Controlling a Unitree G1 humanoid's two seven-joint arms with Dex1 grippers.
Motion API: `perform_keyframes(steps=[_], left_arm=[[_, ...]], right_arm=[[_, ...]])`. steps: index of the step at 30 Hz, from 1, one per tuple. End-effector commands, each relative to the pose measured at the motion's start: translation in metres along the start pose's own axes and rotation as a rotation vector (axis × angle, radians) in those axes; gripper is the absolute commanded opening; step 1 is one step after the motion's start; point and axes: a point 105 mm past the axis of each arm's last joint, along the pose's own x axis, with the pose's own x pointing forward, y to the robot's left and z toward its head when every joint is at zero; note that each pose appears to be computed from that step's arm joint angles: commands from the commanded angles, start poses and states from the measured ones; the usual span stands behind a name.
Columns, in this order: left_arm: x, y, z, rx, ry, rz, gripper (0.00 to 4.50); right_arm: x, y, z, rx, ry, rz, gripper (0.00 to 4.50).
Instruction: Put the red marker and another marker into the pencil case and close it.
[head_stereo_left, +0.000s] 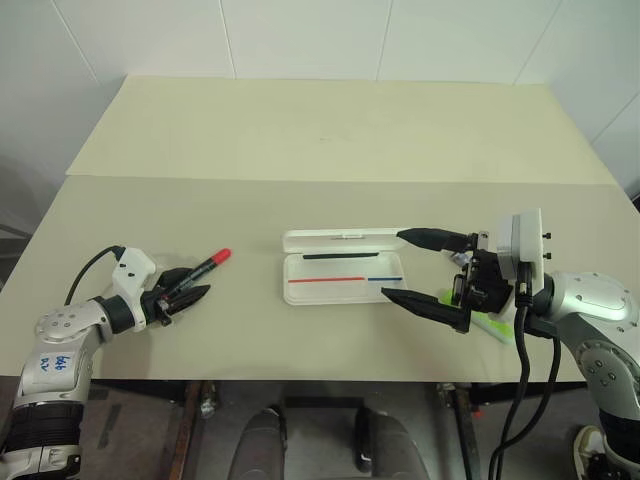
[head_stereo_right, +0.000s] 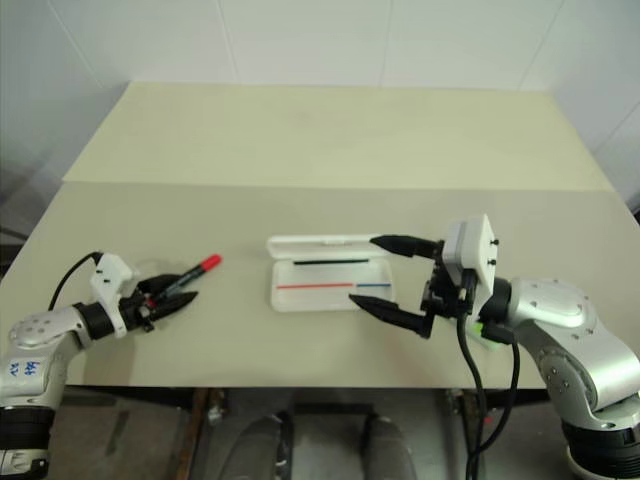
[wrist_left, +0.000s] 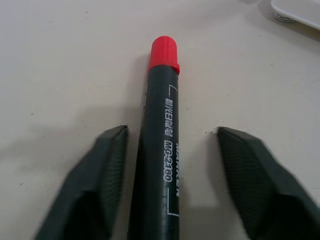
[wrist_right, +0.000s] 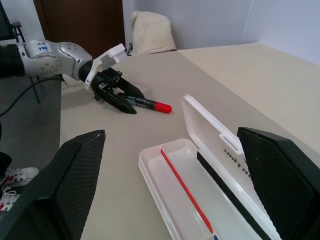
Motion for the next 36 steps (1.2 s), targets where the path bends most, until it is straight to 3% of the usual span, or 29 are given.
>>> perform_keyframes(steps=[1, 4, 8, 12, 19, 26, 36], left_arm=[[-0.001, -0.007, -0.012, -0.016, 0.049, -0.029, 1.63], [-0.001, -0.007, -0.008, 0.008, 0.048, -0.026, 0.67], [0.000, -0.010, -0.003, 0.031, 0.039, -0.018, 0.65], [0.001, -0.021, 0.020, 0.024, -0.074, -0.049, 0.65], [-0.001, -0.067, 0.061, 0.179, -0.228, -0.328, 0.65], [0.016, -0.086, 0.079, 0.267, -0.256, -0.465, 0.65], [0.059, -0.098, 0.085, 0.367, -0.210, -0.561, 0.65]], right_arm=[[-0.002, 0.003, 0.014, -0.054, -0.024, 0.005, 4.50], [-0.001, 0.002, 0.013, -0.053, -0.024, 0.003, 4.50], [-0.001, 0.002, 0.012, -0.051, -0.025, 0.000, 4.50], [-0.001, 0.001, 0.011, -0.048, -0.024, -0.004, 4.50], [-0.004, 0.000, 0.007, -0.041, -0.009, -0.017, 4.50], [-0.004, 0.002, 0.008, -0.042, -0.014, -0.031, 4.50], [-0.002, 0.003, 0.010, -0.056, -0.028, -0.058, 4.50]])
